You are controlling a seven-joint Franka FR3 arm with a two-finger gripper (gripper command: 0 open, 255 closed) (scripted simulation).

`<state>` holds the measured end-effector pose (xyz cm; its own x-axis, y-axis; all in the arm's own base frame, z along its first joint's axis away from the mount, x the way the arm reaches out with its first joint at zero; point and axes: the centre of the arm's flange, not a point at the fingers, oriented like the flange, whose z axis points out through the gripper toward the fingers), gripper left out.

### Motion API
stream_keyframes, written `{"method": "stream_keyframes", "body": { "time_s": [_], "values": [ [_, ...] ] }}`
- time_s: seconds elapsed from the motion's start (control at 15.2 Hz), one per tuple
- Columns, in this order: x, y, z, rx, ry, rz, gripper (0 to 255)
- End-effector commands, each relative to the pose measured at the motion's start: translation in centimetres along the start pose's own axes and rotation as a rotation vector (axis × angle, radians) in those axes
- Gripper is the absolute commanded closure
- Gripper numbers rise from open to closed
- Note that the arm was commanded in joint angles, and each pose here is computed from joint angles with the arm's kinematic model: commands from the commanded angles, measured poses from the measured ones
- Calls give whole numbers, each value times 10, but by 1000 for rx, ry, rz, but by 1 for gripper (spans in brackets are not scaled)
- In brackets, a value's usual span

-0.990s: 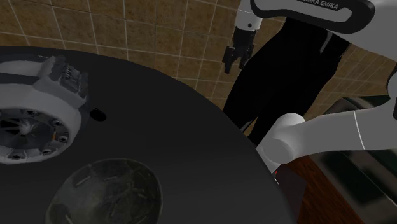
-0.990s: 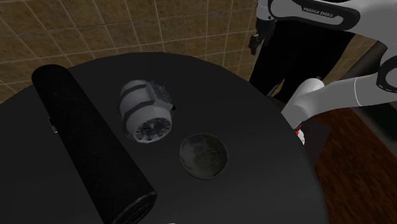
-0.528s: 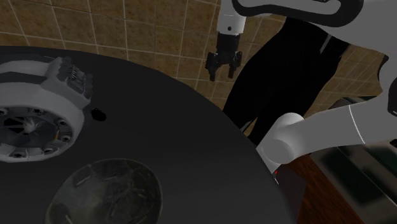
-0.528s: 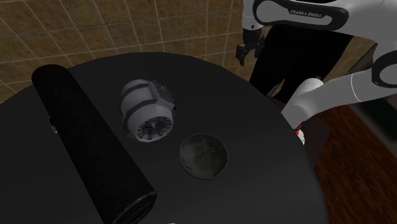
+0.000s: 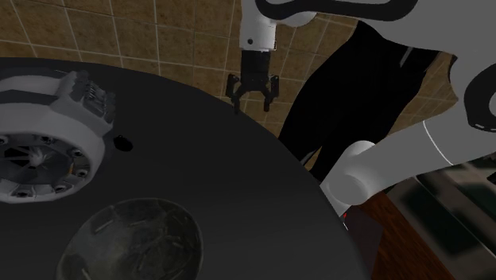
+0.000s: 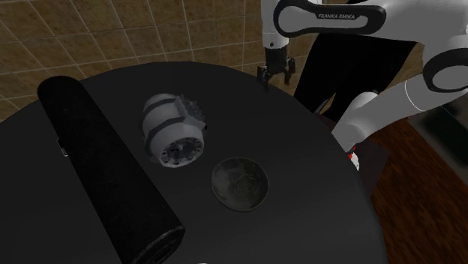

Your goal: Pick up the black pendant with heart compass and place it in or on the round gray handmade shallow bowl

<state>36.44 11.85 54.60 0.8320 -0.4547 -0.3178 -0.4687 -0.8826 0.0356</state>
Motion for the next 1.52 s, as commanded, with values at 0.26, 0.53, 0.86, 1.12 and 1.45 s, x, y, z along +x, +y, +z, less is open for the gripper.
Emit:
{"method": "stream_keyframes", "body": {
  "time_s": [0.26, 0.53, 0.86, 1.12, 1.45],
  "values": [
    [5, -71, 9, 45, -120, 135, 0],
    [15, -117, 18, 75, -198, 223, 0],
    [31, -174, 27, 111, -296, 333, 0],
    [47, -217, 35, 141, -374, 421, 0],
    [73, -270, 44, 178, -471, 531, 0]
  ]
}}
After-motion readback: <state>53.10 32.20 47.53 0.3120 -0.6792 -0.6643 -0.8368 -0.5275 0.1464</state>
